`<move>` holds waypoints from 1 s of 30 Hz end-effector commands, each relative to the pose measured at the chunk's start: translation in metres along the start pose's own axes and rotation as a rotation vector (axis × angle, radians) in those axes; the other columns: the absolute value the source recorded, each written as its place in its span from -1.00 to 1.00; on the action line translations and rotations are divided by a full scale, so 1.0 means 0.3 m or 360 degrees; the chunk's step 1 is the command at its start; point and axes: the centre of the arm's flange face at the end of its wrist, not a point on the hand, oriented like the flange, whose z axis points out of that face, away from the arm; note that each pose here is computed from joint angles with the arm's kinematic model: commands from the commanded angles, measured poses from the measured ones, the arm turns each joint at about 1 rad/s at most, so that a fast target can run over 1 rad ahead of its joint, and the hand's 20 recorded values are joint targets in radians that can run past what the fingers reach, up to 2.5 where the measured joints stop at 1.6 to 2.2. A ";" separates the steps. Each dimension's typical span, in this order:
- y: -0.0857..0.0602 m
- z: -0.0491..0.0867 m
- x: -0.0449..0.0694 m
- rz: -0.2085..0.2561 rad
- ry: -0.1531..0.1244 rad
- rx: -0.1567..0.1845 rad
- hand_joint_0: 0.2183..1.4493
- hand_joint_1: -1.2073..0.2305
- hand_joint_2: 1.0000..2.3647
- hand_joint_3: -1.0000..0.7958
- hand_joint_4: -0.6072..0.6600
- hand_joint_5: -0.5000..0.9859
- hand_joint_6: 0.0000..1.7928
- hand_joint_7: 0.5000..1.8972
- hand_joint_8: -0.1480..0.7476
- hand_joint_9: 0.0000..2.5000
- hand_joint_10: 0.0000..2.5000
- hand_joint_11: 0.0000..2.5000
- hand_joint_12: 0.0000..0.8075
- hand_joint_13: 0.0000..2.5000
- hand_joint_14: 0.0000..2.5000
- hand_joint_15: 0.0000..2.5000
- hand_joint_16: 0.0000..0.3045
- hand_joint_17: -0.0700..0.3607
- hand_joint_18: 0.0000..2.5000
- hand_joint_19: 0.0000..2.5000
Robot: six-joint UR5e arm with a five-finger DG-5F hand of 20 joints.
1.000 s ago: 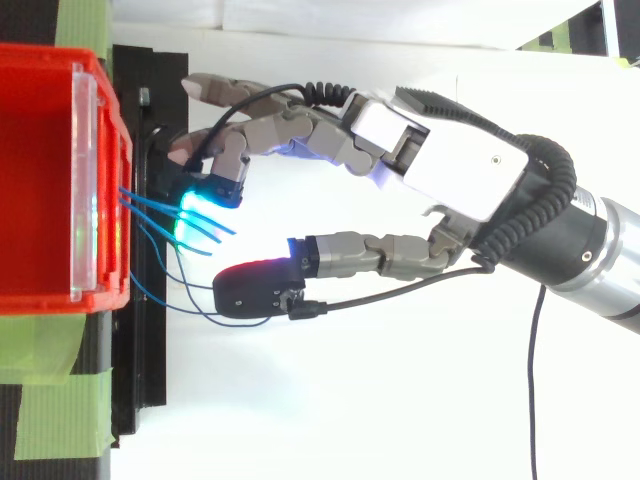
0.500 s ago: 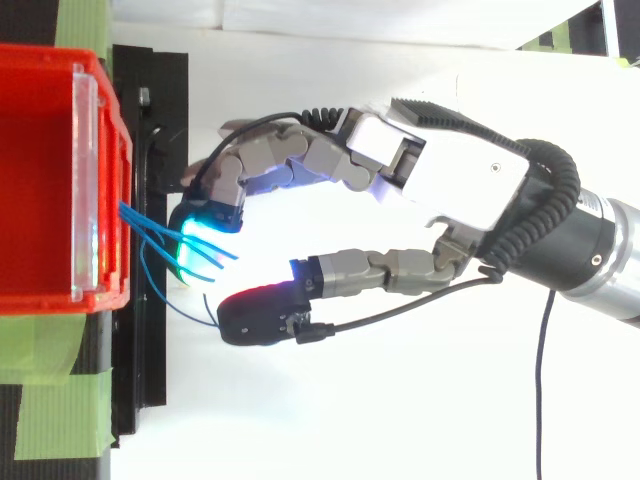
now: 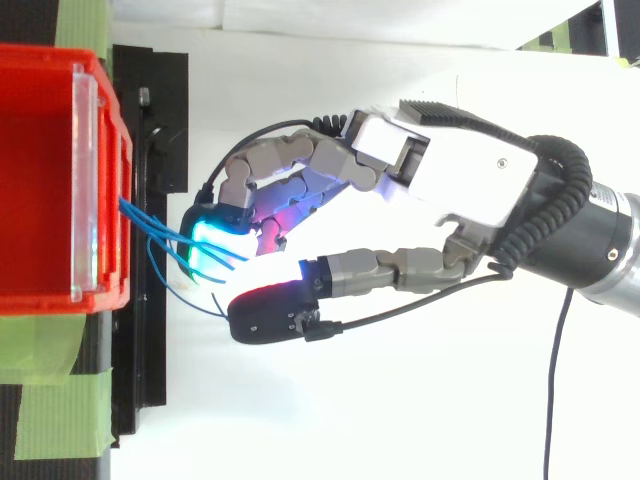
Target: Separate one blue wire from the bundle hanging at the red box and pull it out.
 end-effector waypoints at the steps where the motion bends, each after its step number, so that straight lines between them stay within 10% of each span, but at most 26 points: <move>1: 0.000 0.000 -0.001 0.0087 -0.0002 0.0002 -0.32 -0.23 -0.97 -0.13 0.25 -0.60 -0.09 -0.31 0.10 -0.38 -0.99 -0.58 0.06 -0.11 -0.99 -0.74 -0.76 -0.29 -0.71 -0.94; 19: -0.017 -0.043 0.037 0.0799 0.0172 0.0146 -0.31 -0.21 -0.97 -0.16 0.25 -0.61 -0.09 -0.29 0.45 -0.19 -1.00 -1.00 0.04 -0.24 -0.99 -0.85 -0.75 -0.28 -0.72 -0.97; 30: -0.027 -0.051 0.032 0.0854 0.0172 0.0191 -0.33 -0.19 -0.97 -0.18 0.24 -0.61 -0.10 -0.26 0.46 0.11 -1.00 -0.84 -0.14 -0.47 -1.00 -0.94 -0.73 -0.24 -0.75 -0.97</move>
